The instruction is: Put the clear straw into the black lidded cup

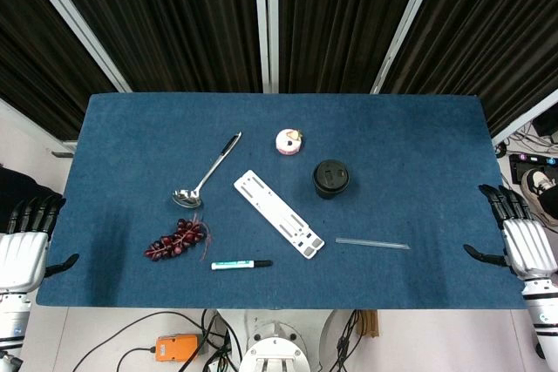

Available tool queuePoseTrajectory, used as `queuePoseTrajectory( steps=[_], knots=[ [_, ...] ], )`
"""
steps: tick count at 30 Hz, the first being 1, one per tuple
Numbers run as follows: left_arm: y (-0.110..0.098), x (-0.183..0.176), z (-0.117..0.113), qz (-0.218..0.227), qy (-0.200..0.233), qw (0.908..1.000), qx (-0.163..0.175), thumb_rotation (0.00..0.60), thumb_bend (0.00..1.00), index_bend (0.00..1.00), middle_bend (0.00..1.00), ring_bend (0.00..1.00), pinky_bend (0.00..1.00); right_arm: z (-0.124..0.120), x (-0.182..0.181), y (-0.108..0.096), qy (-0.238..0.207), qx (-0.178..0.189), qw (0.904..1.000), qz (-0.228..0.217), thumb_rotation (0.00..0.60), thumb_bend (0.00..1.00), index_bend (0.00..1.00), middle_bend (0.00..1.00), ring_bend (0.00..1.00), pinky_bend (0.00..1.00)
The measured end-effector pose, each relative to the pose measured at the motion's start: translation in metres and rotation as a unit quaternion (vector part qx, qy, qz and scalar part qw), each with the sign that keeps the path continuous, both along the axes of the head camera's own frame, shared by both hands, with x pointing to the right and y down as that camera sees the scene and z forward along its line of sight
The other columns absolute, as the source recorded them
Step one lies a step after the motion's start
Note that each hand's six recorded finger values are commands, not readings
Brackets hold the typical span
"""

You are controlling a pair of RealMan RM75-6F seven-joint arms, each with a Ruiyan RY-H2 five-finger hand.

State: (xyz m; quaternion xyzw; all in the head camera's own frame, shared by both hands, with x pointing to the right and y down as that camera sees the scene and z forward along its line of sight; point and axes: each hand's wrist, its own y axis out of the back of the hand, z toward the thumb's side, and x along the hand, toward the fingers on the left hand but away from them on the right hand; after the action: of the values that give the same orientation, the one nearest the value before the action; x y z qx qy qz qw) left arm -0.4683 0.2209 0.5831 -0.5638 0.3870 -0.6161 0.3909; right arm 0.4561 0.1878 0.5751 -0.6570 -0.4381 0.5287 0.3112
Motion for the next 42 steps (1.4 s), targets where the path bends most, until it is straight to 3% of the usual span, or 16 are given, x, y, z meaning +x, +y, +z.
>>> queuePoseTrajectory(
  steps=[5,9,12,18,23,28,42],
  knots=[
    [0.001,0.0,-0.001,-0.001,0.003,1.0,0.001,0.6,0.06,0.09,0.08,0.02,0.0,0.009,-0.017,0.002,-0.02,-0.022,0.9995,-0.011,0.6,0.27,0.11,0.14,0.0,0.09],
    [0.001,0.004,0.0,0.001,0.009,1.0,0.003,0.6,0.06,0.09,0.08,0.02,0.0,0.025,-0.039,0.002,-0.026,-0.052,0.9977,-0.034,0.6,0.27,0.25,0.14,0.01,0.1],
    [0.0,0.007,0.001,0.004,0.012,0.9999,0.005,0.6,0.06,0.09,0.08,0.02,0.0,0.04,-0.059,0.0,-0.014,-0.068,0.9959,-0.059,0.6,0.32,0.36,0.14,0.03,0.11],
    [-0.002,0.007,0.0,0.004,0.014,0.9999,0.009,0.6,0.06,0.09,0.08,0.02,0.0,0.067,-0.099,-0.003,0.039,-0.082,0.9896,-0.112,0.6,0.39,0.46,0.15,0.04,0.11],
    [-0.001,0.005,0.005,0.001,0.015,0.9999,0.003,0.6,0.06,0.09,0.08,0.02,0.0,0.088,-0.132,0.0,0.079,-0.09,0.9833,-0.137,0.6,0.43,0.48,0.17,0.05,0.11],
    [-0.001,0.005,0.01,0.0,0.018,0.9998,0.001,0.6,0.06,0.09,0.08,0.02,0.0,0.107,-0.163,0.006,0.09,-0.103,0.9809,-0.139,0.6,0.45,0.51,0.18,0.06,0.11],
    [0.001,0.001,0.017,-0.005,0.022,0.9997,-0.004,0.6,0.06,0.09,0.08,0.01,0.0,0.127,-0.19,0.013,0.129,-0.123,0.9694,-0.169,0.6,0.49,0.55,0.19,0.06,0.11]
  ],
)
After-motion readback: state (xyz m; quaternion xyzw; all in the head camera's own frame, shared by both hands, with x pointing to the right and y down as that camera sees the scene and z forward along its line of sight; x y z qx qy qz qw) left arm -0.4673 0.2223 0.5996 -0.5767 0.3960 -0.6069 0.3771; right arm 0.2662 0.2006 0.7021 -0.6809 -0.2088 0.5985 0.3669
